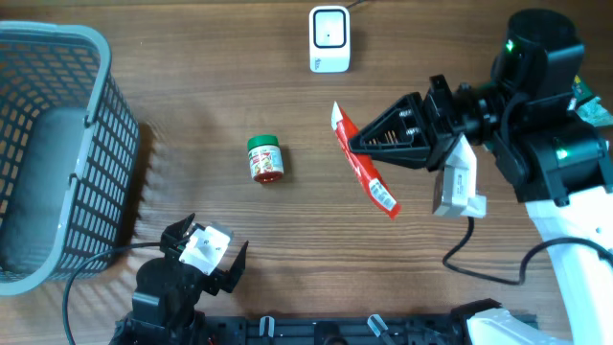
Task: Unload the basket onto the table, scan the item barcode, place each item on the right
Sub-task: 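Lift the Nescafe stick and swing it toward the right, then lower the Nescafe stick beside the glove packet and release it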
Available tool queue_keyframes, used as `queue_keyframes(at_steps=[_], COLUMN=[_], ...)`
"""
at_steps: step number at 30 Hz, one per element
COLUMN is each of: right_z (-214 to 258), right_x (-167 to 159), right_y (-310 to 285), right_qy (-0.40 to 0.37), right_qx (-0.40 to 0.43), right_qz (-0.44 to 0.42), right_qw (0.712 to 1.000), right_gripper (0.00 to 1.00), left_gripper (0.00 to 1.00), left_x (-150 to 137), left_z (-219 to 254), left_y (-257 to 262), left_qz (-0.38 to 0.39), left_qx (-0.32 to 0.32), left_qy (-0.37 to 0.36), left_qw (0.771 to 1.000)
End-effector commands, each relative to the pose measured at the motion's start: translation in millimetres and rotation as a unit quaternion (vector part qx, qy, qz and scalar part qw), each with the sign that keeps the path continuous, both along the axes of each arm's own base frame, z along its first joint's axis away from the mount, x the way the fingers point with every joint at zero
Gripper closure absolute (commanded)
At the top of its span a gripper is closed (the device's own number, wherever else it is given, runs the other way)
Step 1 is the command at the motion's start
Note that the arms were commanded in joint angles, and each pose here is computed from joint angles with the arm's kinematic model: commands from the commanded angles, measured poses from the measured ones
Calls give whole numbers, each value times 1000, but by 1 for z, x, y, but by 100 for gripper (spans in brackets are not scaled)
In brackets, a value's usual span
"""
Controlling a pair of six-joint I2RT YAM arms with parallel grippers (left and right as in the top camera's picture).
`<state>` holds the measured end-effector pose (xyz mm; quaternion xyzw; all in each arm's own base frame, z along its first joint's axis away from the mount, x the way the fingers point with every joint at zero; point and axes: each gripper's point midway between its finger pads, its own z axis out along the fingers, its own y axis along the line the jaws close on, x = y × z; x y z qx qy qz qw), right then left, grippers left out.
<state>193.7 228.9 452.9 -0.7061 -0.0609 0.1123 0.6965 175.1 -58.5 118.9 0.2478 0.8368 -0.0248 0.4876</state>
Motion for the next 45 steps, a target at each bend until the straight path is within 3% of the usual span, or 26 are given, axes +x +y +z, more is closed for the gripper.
queue_keyframes(at_steps=[1,2,3,4,5,6,7,8,9,10,13,19,21,25,26,29,31,32,34,35,38,40,41,42,43,45], right_z=[-4,-19,-34,-43,-51,-62,-74,-106,-136,-161,-202,-264,-273,-317,-328,-314,-284,-265,-262,-273,-305,-331,-347,-363,-384,-380], right_x=[19,52,77,89,96,107,121,159,188,212,265,356,376,398,399,392,385,376,358,340,282,243,231,222,215,213], right_y=[2,4,4,5,7,10,11,3,-7,-13,-1,22,29,34,34,41,25,-7,-82,-150,-299,-377,-401,-418,-429,-436], right_qy=[249,437,586,679,744,817,856,905,921,921,919,934,931,929,926,917,911,900,868,822,683,613,607,613,654,695], right_qx=[-69,-94,-96,-95,-95,-95,-84,-28,27,60,77,123,131,155,153,116,111,122,165,207,269,295,300,293,260,271], right_qz=[-78,-155,-200,-208,-204,-196,-204,-260,-306,-333,-327,-287,-293,-312,-321,-325,-335,-368,-455,-530,-664,-697,-694,-690,-675,-628], right_qw=[963,881,779,698,629,534,467,334,240,192,204,172,174,128,127,198,215,197,110,27,-144,-227,-245,-249,-221,-222], right_gripper=[96,96,96,96,96,96,96,95,96,96,95,95,96,96,95,95,96,96,95,96,96,96,94,75,46,44], left_gripper=[0,0,0,0,0,0,0,0,0,0,0,0,0,0,0,0,0,0,0,0,0,0,0,0,0,0], left_x=[1,1,1,1,1,1,1,1,1,1,1,1,1,1,1,1,1,1,1,1,1,1,1,1,1,1], left_z=[-1,-1,-1,-1,-1,-1,-1,-1,-1,-1,-1,-1,-1,-1,-1,-1,-1,-1,-1,-1,-1,-1,-1,-1,-1,-1], left_y=[1,1,1,1,1,1,1,1,1,1,1,1,1,1,1,1,1,1,1,1,1,1,1,1,1,1], left_qz=[-1,-1,-1,-1,-1,-1,-1,-1,-1,-1,-1,-1,-1,-1,-1,-1,-1,-1,-1,-1,-1,-1,-1,-1,-1,-1], left_qx=[4,4,4,4,4,4,4,4,4,4,4,4,4,4,4,4,4,4,4,4,4,4,4,4,4,4], left_qy=[-3,-3,-3,-3,-3,-3,-3,-3,-3,-3,-3,-3,-3,-3,-3,-3,-3,-3,-3,-3,-3,-3,-3,-3,-3,-3], left_qw=[1000,1000,1000,1000,1000,1000,1000,1000,1000,1000,1000,1000,1000,1000,1000,1000,1000,1000,1000,1000,1000,1000,1000,1000,1000,1000])
